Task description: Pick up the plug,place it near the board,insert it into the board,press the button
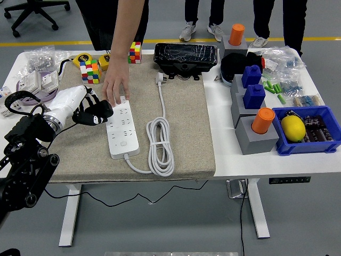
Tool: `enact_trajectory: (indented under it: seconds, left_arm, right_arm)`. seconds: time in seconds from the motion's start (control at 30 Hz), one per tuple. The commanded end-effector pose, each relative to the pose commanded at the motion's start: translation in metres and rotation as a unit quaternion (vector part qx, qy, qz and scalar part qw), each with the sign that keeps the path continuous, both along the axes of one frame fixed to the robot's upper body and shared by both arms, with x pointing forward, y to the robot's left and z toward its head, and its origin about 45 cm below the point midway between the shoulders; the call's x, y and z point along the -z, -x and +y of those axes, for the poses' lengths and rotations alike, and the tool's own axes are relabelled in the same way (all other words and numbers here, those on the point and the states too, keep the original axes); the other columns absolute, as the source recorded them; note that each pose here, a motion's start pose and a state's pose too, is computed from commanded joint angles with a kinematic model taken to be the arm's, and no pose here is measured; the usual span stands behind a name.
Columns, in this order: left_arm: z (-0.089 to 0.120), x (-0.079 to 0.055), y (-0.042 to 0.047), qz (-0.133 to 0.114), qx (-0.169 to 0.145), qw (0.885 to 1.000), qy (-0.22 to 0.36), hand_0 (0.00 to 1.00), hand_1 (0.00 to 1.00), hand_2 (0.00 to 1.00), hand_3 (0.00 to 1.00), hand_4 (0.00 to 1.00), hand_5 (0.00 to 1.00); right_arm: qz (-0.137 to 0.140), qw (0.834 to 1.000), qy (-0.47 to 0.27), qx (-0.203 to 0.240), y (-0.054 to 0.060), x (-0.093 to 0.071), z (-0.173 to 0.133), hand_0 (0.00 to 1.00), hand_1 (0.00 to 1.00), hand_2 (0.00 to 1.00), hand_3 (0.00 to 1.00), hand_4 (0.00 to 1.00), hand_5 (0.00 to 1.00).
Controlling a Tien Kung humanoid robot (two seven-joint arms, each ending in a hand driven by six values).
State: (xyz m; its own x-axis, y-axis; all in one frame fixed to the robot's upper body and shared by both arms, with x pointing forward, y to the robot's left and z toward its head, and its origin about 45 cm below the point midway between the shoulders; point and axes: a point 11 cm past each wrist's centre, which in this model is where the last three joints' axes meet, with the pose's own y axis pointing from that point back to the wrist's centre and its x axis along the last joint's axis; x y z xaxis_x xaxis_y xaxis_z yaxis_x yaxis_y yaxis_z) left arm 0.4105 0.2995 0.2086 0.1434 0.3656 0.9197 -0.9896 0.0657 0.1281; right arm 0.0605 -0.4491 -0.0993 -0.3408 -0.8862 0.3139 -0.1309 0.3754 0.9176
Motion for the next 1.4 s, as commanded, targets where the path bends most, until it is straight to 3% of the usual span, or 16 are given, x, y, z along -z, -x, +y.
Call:
enact_trajectory:
  seconds: [0.1, 0.17, 0.5, 0.53, 0.7, 1.1, 1.4]
  left_arm:
    - [0.001, -0.012, -0.0002, -0.019, -0.003, 1.0, 0.005, 0.247, 0.236, 0.294, 0.439, 0.777, 0.156]
    - [0.003, -0.012, -0.0003, -0.019, -0.006, 1.0, 0.005, 0.264, 0.253, 0.295, 0.443, 0.783, 0.166]
    - [0.034, 0.019, 0.0072, 0.018, -0.033, 0.999, -0.013, 0.276, 0.257, 0.304, 0.437, 0.789, 0.175]
    - [0.036, 0.02, 0.0079, 0.021, -0.037, 0.999, -0.014, 0.316, 0.355, 0.404, 0.464, 0.796, 0.177]
    - [0.05, 0.028, 0.0134, 0.037, -0.047, 0.998, -0.017, 0.316, 0.355, 0.404, 0.464, 0.796, 0.177]
    - [0.049, 0.046, 0.0223, 0.08, -0.028, 0.996, -0.033, 0.329, 0.392, 0.428, 0.487, 0.796, 0.146]
    - [0.049, 0.048, 0.0224, 0.087, -0.027, 0.995, -0.035, 0.335, 0.42, 0.444, 0.494, 0.803, 0.143]
  right_arm:
    - [0.001, 1.0, 0.0, 0.0, 0.0, 0.0, 0.0, 0.791, 0.714, 0.713, 0.763, 0.998, 0.998]
    - [0.001, 1.0, 0.0, 0.0, 0.001, 0.0, 0.0, 0.791, 0.715, 0.714, 0.763, 0.998, 0.998]
    - [0.002, 1.0, -0.001, 0.0, 0.003, 0.001, 0.0, 0.79, 0.714, 0.713, 0.763, 0.998, 0.998]
    - [0.002, 1.0, -0.001, 0.001, 0.003, 0.001, 0.0, 0.79, 0.714, 0.713, 0.763, 0.998, 0.998]
    - [0.004, 1.0, -0.001, 0.002, 0.005, 0.001, 0.0, 0.79, 0.714, 0.713, 0.763, 0.998, 0.998]
    - [0.0, 1.0, -0.001, 0.002, 0.002, 0.0, 0.0, 0.789, 0.714, 0.713, 0.763, 0.998, 0.998]
    - [0.001, 1.0, 0.0, 0.003, 0.002, 0.0, -0.001, 0.789, 0.713, 0.713, 0.763, 0.998, 0.998]
